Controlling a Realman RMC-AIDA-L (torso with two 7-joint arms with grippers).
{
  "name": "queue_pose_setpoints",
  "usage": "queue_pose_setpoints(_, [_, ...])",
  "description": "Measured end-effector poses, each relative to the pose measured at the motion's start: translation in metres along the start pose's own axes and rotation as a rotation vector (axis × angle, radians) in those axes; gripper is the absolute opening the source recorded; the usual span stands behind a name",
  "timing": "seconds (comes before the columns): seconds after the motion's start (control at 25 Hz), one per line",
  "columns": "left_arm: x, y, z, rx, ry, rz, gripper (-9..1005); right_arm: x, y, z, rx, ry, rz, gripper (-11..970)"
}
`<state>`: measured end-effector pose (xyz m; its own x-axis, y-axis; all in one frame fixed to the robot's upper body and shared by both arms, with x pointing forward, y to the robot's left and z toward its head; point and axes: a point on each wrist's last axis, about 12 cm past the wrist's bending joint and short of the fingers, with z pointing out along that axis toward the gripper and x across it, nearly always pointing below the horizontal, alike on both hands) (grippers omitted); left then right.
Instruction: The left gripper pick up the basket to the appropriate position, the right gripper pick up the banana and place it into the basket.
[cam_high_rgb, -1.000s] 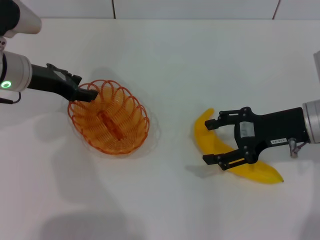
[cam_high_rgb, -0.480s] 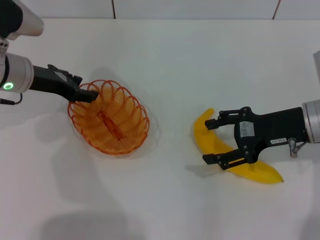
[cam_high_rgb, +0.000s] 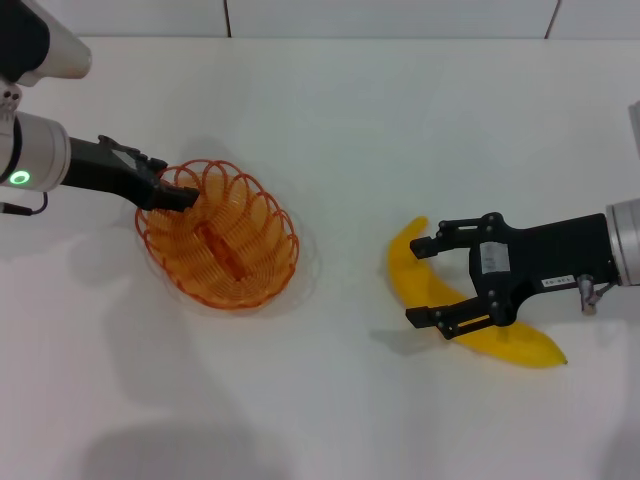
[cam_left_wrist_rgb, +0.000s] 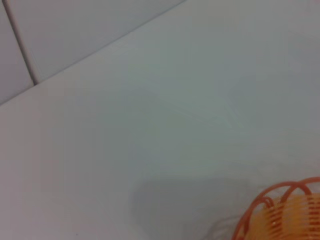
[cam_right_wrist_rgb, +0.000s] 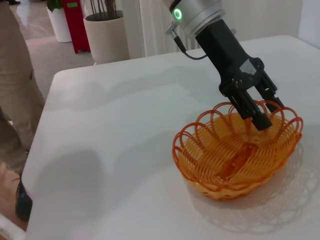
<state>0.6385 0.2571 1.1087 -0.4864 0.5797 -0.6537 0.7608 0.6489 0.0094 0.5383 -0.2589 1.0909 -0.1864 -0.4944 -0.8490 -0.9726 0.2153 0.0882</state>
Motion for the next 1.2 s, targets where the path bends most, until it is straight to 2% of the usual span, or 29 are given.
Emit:
queue_pose_setpoints(0.24, [-0.0016, -0.0003, 0.0014, -0.002, -0.004, 0.01, 653, -0.0001, -0.0004, -0.0007, 0.002, 0.0, 0.0, 877])
queue_pose_setpoints(0.44, [-0.0008, -0.0017, 0.0023, 0.002, -0.002, 0.026, 480, 0.0001, -0.0005, -0.001, 0.003, -0.001, 0.003, 877])
queue_pose_setpoints(0.56, [-0.0002, -0.0018, 0.0024, 0.002, -0.001, 0.026, 241, 0.0, -0.0005, -0.001, 0.003, 0.0, 0.008, 877])
queue_pose_setpoints(1.2, [-0.0026, -0.0067, 0.0032, 0.034, -0.043, 0.005, 84, 0.001, -0.0006, -0.0012, 0.008, 0.001, 0.013, 877])
